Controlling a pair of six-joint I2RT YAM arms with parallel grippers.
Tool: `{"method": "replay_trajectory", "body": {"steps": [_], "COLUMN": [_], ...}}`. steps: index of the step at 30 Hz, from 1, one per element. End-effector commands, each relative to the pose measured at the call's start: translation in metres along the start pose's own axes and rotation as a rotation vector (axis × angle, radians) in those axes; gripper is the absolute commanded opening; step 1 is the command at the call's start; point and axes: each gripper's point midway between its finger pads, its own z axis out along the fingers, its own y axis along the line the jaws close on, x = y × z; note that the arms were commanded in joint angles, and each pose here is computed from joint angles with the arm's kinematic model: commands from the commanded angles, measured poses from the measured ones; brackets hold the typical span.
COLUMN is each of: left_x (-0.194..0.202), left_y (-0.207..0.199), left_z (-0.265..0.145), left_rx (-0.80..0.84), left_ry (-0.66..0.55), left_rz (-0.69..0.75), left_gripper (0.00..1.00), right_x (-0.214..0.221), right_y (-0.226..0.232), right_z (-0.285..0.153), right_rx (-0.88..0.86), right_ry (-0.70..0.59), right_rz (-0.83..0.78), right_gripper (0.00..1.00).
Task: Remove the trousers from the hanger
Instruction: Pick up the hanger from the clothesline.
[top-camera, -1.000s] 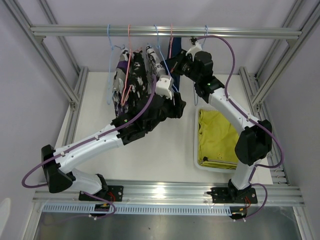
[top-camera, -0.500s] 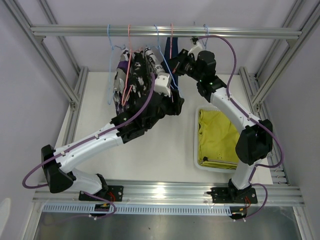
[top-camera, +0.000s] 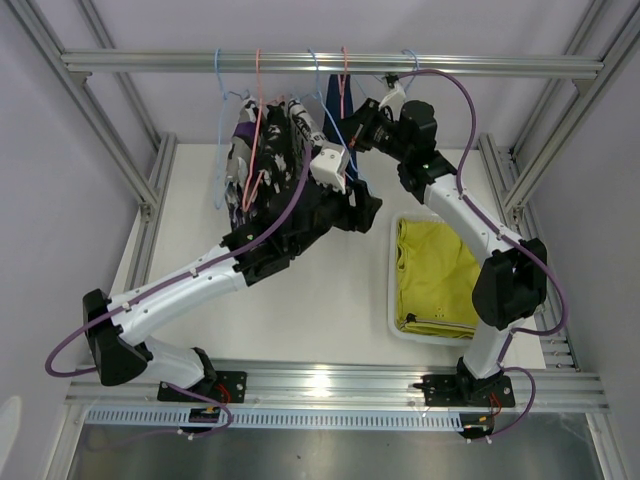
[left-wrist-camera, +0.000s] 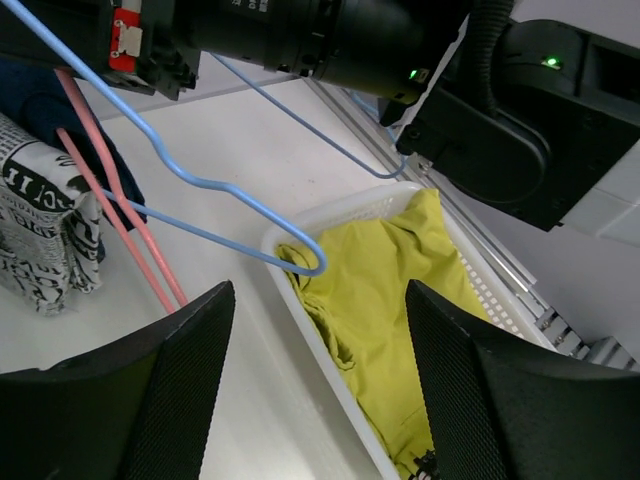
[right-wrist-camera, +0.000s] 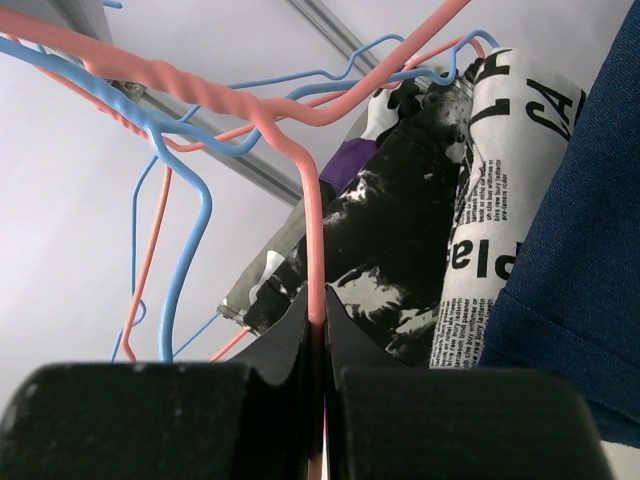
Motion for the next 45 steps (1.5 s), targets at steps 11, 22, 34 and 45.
{"method": "replay_trajectory", "body": {"steps": [11, 22, 34, 45], "left_x": [-0.019, -0.02, -0.014, 0.0], "left_y": [0.009, 0.024, 0.034, 0.042], "left_z": [-0.016, -0.019, -0.006, -0.003], "left_rx": [-0.065, -0.128, -0.199, -0.238], "left_ry": [-0.011, -0.055, -0.054, -0.012], "left_rz": [-0.076, -0.083, -0.048, -0.033], "left_gripper": [0.8, 0.71, 0.49, 0.37], "right_x": [-0.002, 0.011, 0.019, 0.031], "right_y": [-0.044, -0.045, -0.043, -0.048], "right_z": [0.003, 0.012, 0.019, 0.025], "right_rx": [0.298, 0.373, 0.389, 0.398], "right_ry": [-0.125, -0.167, -0.158, -0.123], "right_rz": [-0.058, -0.075, -0.111, -0.135], "right_gripper": [0.0, 0.0, 0.0, 0.0]}}
